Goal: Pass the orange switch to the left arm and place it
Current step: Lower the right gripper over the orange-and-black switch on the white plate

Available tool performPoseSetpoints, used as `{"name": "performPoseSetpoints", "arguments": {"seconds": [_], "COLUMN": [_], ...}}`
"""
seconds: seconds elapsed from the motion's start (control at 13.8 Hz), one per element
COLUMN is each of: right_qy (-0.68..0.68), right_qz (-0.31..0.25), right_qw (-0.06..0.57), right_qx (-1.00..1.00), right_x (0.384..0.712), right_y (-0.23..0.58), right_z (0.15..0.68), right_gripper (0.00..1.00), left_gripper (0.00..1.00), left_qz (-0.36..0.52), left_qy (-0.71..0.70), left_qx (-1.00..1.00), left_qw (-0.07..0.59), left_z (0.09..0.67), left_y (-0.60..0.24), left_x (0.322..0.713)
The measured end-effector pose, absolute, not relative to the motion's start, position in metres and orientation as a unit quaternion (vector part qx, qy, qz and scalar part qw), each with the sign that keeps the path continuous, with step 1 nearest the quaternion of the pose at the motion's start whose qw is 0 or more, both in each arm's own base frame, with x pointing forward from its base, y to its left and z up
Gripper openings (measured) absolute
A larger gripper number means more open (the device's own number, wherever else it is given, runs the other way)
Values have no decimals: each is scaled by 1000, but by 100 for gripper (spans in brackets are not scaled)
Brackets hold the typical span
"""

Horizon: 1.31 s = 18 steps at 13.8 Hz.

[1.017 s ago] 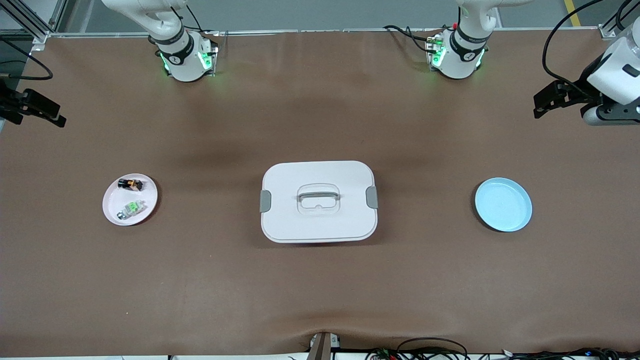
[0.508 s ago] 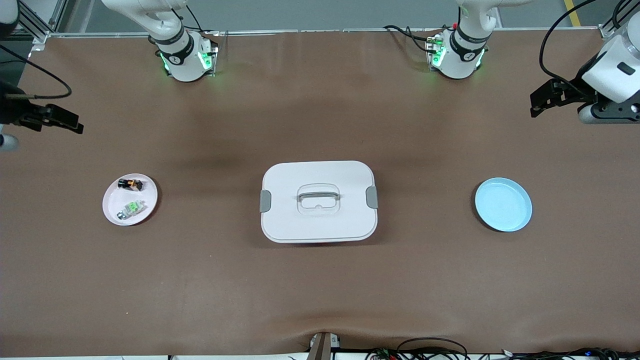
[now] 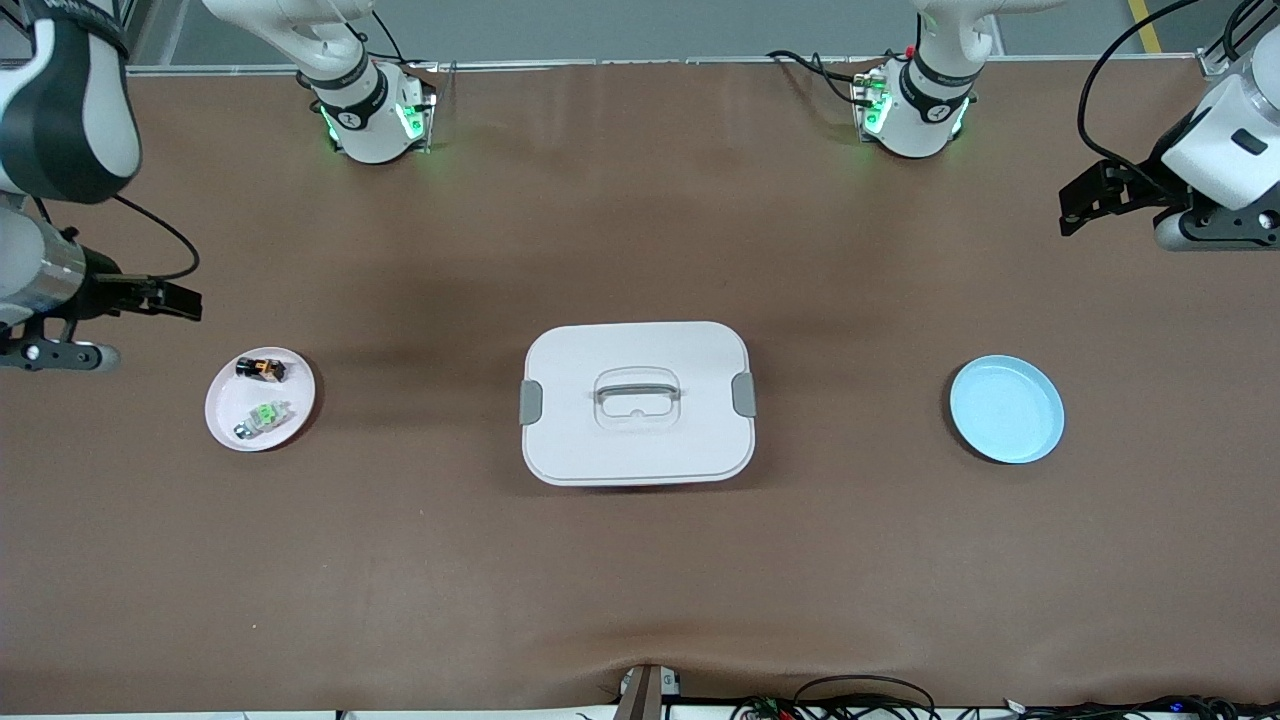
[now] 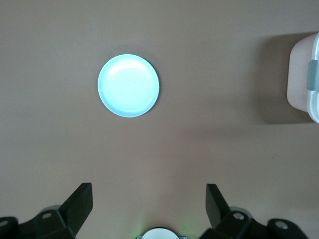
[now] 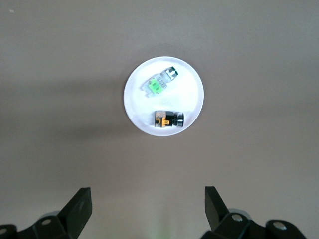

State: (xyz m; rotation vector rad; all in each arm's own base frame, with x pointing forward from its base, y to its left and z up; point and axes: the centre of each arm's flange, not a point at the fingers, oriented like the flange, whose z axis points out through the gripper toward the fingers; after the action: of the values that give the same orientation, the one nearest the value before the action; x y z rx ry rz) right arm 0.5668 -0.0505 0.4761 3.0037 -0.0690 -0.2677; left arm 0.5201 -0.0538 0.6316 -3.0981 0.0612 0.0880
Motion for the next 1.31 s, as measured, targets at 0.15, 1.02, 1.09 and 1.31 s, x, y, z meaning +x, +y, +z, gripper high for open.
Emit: {"name": "performPoseSetpoints", "arguments": {"seconds": [0.15, 1.02, 1.09, 1.31], "right_qy": [-23, -13, -12, -13], "right_qz": [-81, -31, -31, -35], "right_qw": [62, 50, 49, 49], "right_qx": [995, 998, 998, 998], "right_x": [562, 516, 516, 515], "right_y": [-62, -107, -107, -111], "right_z": [443, 306, 294, 257], "right_gripper": [100, 100, 100, 100], "left_gripper": [100, 100, 100, 100], "left_qz": [24, 23, 23, 23], "left_qy": [17, 16, 17, 17], "left_qx": [-999, -999, -999, -999], "left_qw": [20, 19, 18, 18], "left_z": [632, 623, 622, 622], "left_y": [-51, -50, -50, -51], "left_x": [521, 530, 531, 531]}}
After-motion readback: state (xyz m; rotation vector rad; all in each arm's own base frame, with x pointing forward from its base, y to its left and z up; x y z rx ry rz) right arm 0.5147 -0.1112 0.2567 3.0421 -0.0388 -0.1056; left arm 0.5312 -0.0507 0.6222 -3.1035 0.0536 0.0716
